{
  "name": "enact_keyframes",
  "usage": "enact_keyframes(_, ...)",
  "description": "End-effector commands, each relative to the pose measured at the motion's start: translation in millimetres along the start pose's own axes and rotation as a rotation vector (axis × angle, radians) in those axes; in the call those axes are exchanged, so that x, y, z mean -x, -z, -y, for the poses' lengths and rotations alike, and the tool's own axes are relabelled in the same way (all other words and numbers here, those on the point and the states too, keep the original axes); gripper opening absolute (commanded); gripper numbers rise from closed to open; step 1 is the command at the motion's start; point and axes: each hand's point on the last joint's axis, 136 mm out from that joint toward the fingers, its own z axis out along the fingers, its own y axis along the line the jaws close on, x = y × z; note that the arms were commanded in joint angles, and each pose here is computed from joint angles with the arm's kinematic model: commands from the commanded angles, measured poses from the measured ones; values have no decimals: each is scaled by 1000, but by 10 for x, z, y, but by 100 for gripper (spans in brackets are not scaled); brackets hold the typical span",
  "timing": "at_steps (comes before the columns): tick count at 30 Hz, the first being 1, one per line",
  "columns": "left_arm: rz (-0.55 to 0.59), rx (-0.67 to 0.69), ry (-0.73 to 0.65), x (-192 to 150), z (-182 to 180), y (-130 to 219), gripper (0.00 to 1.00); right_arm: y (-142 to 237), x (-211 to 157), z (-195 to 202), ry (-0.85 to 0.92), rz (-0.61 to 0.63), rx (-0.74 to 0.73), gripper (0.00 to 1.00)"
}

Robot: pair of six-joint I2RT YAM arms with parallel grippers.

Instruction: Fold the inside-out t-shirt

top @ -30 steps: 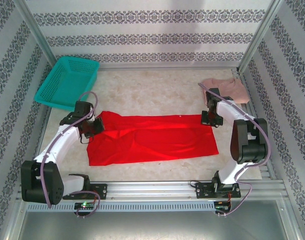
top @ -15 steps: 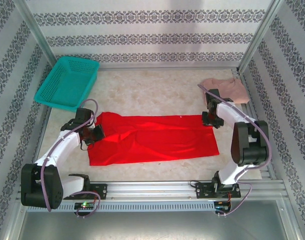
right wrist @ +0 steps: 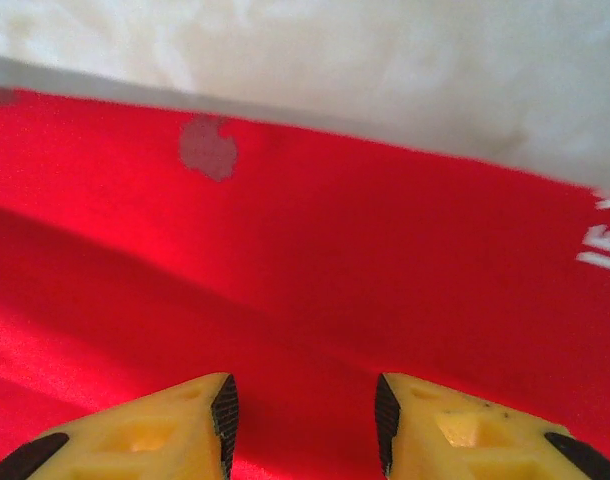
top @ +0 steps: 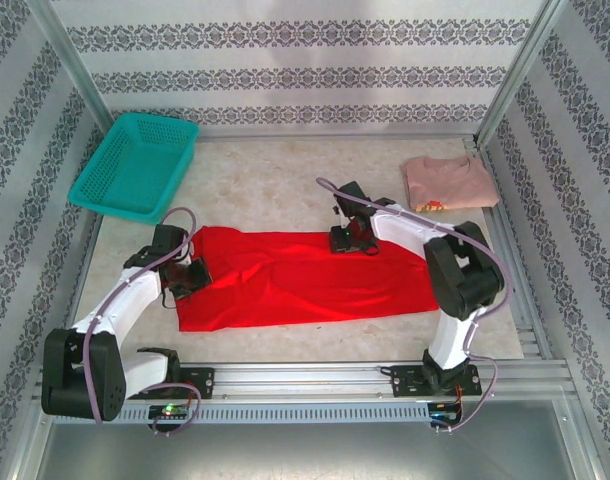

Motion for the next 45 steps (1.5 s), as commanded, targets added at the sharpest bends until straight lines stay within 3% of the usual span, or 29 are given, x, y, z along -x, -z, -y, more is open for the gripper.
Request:
enact_keyframes(1,24,-11,23,-7,9,40,0,-13,-93,77,-50,-56,-25,42)
enact_keyframes(5,50,38,31,2,-111,-5,5,81,-81,127,-24,-37,-45,43)
enact_keyframes(8,48,47,44,-16,-153,-59,18,286,23,-127,51,40,31,46)
enact_keyframes(12,139,90,30,127,-184,124,40,572,-43,-865,226,156,188,50)
enact_keyframes(17,288,99,22,378,-165,339,54,654,-317,-1995,355,231,410,58)
enact_keyframes(19,243,53,17,390,-50,274,54,589,-379,-2332,381,239,439,60)
enact_keyframes(23,150,4,12,343,62,123,55,407,-370,-2645,407,233,402,67)
enact_keyframes(32,43,-2,15,137,14,-42,51,-46,-284,-2616,392,189,264,65)
enact_keyframes(36,11,29,19,63,-76,-120,43,-177,-274,-2615,389,163,235,57)
enact_keyframes(45,49,88,9,98,-194,-109,13,-81,-223,-2473,355,193,186,18)
